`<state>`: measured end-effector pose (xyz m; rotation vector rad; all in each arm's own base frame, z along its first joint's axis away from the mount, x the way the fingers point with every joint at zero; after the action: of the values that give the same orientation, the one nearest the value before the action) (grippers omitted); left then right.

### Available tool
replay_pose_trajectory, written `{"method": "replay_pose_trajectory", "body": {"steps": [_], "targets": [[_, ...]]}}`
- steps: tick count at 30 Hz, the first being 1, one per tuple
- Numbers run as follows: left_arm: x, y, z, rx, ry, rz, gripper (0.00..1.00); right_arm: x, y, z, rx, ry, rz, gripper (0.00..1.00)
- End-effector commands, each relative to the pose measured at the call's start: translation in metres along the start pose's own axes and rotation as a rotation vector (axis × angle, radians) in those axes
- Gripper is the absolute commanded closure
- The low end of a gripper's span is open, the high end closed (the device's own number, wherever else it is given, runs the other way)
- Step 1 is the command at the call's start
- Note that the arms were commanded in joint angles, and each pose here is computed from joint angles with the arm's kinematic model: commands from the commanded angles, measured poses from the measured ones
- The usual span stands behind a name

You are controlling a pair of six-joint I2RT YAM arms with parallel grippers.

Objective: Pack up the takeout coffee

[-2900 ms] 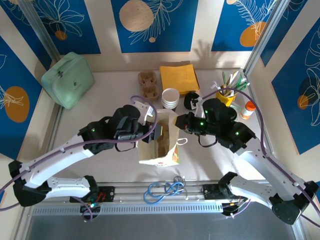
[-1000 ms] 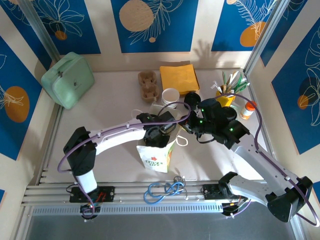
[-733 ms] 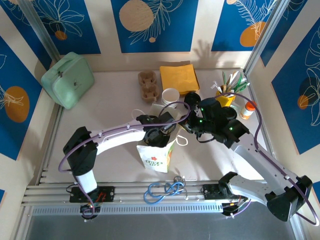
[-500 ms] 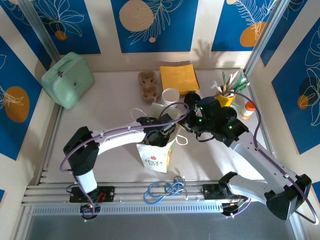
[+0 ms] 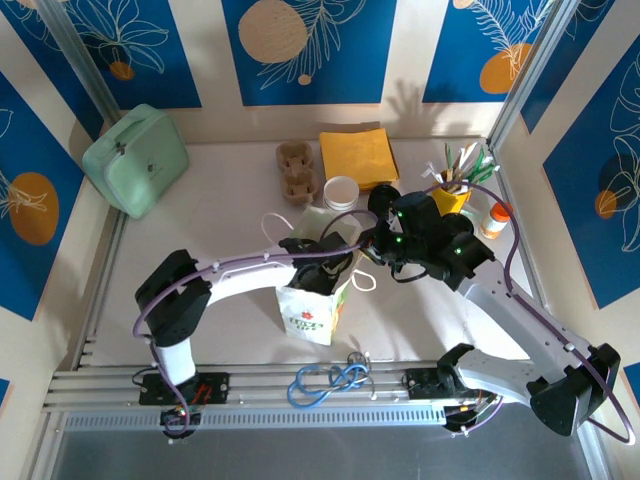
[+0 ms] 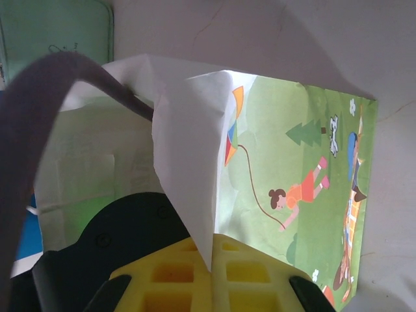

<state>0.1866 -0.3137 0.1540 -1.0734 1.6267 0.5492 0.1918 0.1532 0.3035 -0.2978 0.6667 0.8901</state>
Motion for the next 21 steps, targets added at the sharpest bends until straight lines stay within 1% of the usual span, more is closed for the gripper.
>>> {"method": "replay_pose_trajectory", "body": {"steps": [1, 7, 10, 13, 18, 21], "targets": [[0.020, 0.013, 0.013, -0.022, -0.074, 0.090, 0.91, -0.008, 0.004, 0.015, -0.038, -0.063, 0.020, 1.00], [0.026, 0.013, 0.016, -0.027, -0.085, 0.093, 0.91, -0.010, 0.005, 0.015, -0.040, -0.069, 0.017, 1.00], [0.023, 0.012, 0.015, -0.026, -0.079, 0.081, 0.92, -0.012, 0.005, 0.014, -0.041, -0.071, 0.015, 1.00], [0.011, 0.009, 0.010, -0.017, -0.069, 0.047, 0.91, -0.013, 0.005, 0.015, -0.042, -0.075, 0.012, 1.00], [-0.019, 0.006, 0.001, 0.001, -0.051, -0.032, 0.92, -0.015, 0.004, 0.013, -0.041, -0.067, -0.008, 1.00], [-0.023, 0.008, 0.001, 0.002, -0.055, -0.039, 0.91, -0.016, 0.004, 0.013, -0.042, -0.070, -0.012, 1.00]]}}
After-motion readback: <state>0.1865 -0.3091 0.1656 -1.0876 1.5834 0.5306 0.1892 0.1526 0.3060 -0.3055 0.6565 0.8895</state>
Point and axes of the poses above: each hand's point on the last joint's axis, 136 mm out from that joint toward the fingers, its own x axis out along the fingers, its own z axis along the line the jaws close on, y = z × x, the point moved 10 cm from there along -x, back along the fingers, and after that the axes turned 15 degrees about x, right-handed, at the moved point
